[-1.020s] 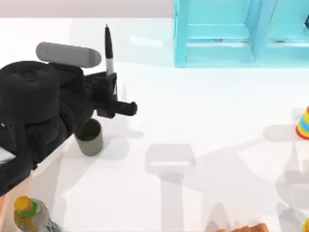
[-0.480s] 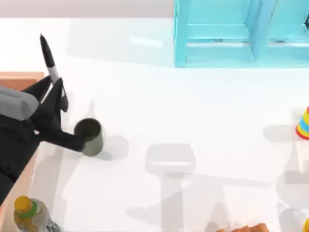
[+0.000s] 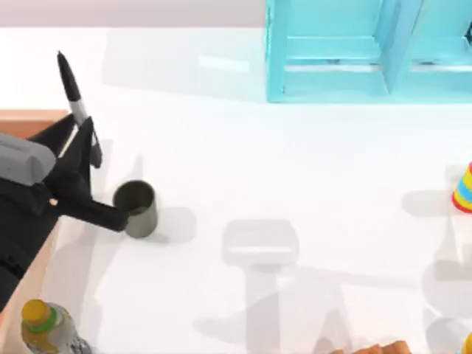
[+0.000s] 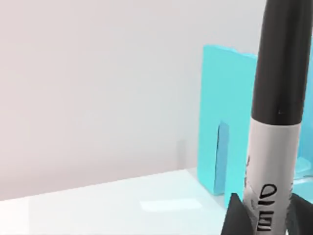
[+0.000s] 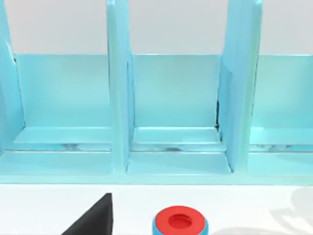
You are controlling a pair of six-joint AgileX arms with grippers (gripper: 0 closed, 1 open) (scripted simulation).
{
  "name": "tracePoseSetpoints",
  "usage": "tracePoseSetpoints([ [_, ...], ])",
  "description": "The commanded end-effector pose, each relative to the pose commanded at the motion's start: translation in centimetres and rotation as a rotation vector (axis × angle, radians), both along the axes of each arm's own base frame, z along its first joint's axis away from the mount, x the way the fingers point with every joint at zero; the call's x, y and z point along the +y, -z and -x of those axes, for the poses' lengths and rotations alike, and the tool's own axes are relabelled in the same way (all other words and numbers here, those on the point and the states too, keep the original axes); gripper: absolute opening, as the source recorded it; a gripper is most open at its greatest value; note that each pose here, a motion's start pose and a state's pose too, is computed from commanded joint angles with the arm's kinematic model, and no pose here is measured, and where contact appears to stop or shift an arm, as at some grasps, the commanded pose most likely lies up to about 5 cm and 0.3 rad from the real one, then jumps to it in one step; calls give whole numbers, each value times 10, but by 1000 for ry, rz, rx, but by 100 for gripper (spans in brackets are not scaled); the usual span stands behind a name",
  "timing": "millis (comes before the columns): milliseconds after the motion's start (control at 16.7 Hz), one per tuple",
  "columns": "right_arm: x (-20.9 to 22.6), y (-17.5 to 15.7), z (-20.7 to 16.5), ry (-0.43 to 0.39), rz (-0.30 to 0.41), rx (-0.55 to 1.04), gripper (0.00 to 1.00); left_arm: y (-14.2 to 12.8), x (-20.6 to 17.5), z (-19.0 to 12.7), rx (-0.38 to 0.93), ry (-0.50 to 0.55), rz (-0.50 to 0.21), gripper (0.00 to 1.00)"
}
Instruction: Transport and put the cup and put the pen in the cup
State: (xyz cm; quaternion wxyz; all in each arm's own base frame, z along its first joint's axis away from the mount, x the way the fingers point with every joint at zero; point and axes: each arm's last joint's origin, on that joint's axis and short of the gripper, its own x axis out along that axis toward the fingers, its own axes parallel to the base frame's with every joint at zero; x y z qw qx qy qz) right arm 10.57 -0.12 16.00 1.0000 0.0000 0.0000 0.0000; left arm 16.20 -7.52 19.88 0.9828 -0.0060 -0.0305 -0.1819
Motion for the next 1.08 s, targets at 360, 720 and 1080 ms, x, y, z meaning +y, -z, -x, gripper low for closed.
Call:
tracePoseSetpoints([
  [360, 0, 0, 0, 0, 0, 0, 100, 12, -9, -23, 16, -2, -8, 0],
  [720, 0, 0, 0, 0, 0, 0, 100, 18, -13, -37, 2, -5, -1, 0],
  [1080, 0, 0, 0, 0, 0, 0, 100, 18, -13, -37, 2, -5, -1, 23],
])
